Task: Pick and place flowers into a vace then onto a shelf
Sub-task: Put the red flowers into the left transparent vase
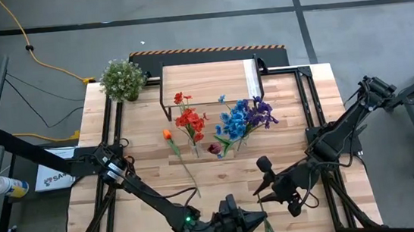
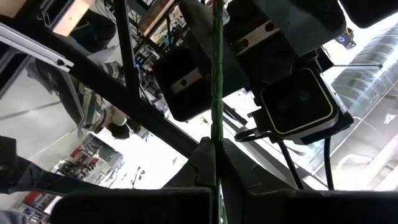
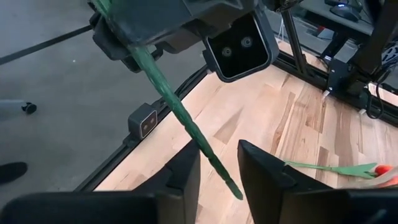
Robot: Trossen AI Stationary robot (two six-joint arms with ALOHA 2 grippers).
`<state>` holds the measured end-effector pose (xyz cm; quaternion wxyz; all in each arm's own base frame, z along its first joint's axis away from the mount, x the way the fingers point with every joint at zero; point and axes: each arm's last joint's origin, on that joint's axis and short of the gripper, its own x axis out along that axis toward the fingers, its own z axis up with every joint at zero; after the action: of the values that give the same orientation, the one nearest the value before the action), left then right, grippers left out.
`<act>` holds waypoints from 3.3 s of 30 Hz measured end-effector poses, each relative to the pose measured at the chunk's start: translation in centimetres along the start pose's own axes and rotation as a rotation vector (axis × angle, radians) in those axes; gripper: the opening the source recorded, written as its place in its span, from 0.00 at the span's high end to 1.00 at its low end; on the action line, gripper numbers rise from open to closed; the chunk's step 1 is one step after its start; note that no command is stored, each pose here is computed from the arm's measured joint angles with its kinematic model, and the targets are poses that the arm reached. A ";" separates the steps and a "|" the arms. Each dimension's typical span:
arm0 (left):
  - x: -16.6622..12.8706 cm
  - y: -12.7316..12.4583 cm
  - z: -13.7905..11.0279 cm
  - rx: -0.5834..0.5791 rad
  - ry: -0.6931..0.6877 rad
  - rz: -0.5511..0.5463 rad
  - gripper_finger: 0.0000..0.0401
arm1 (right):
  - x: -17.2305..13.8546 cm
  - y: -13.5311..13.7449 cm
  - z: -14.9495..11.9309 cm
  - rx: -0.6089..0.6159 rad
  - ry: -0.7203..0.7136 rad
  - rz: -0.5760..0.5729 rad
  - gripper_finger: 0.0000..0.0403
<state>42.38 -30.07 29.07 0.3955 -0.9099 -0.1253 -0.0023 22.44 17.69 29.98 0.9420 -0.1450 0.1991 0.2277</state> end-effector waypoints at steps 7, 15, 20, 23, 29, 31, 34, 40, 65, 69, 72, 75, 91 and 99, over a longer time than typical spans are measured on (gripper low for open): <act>0.0 0.1 0.1 0.006 -0.009 0.004 0.91 | 0.0 0.0 0.0 -0.003 0.004 0.005 0.89; 0.0 0.0 0.1 -0.001 -0.018 -0.006 0.91 | 0.0 0.1 -0.1 -0.024 0.013 0.011 0.97; 0.0 0.0 0.1 0.005 -0.018 -0.004 0.88 | 0.0 0.1 -0.1 -0.023 0.013 0.013 0.99; 0.0 0.0 0.1 0.016 -0.017 -0.003 0.85 | 0.0 0.1 -0.1 -0.024 0.014 0.014 0.99; -0.3 0.2 -0.1 0.108 -0.016 0.001 0.80 | -0.3 -0.1 0.3 -0.028 0.040 0.016 0.99; -0.6 0.3 -0.3 0.151 -0.016 -0.001 0.79 | -0.5 -0.1 0.7 -0.031 0.046 0.016 1.00; -1.1 0.5 -0.7 0.207 -0.009 0.002 0.78 | -0.7 -0.2 1.1 -0.030 0.045 0.031 1.00; -2.8 0.9 -1.9 0.280 0.001 -0.019 0.78 | -0.9 -0.3 1.5 -0.008 0.037 0.050 1.00; -2.1 0.4 -1.5 0.532 -0.068 -0.052 0.78 | -0.9 -0.4 2.4 0.101 -0.055 0.186 1.00; -0.6 0.0 -0.5 0.605 -0.022 -0.035 0.78 | -1.0 -0.4 2.6 0.106 -0.073 0.200 1.00; 0.3 -0.4 0.0 0.635 0.028 -0.027 0.78 | -1.0 -0.4 2.6 0.105 -0.068 0.216 1.00; 1.0 -0.7 0.4 0.676 0.056 -0.024 0.78 | -1.1 -0.4 2.6 0.105 -0.069 0.226 1.00; -0.2 0.0 -0.4 0.957 0.048 -0.018 0.78 | -4.2 -1.2 6.5 0.102 -0.133 0.288 1.00; -1.7 0.2 -1.3 1.220 -0.066 -0.041 0.78 | -4.9 -1.2 7.4 0.165 -0.153 0.385 1.00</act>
<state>40.86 -31.54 29.61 0.8411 -0.5163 -0.1338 0.0904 21.33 17.59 38.88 0.9022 -0.0088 0.1690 0.3967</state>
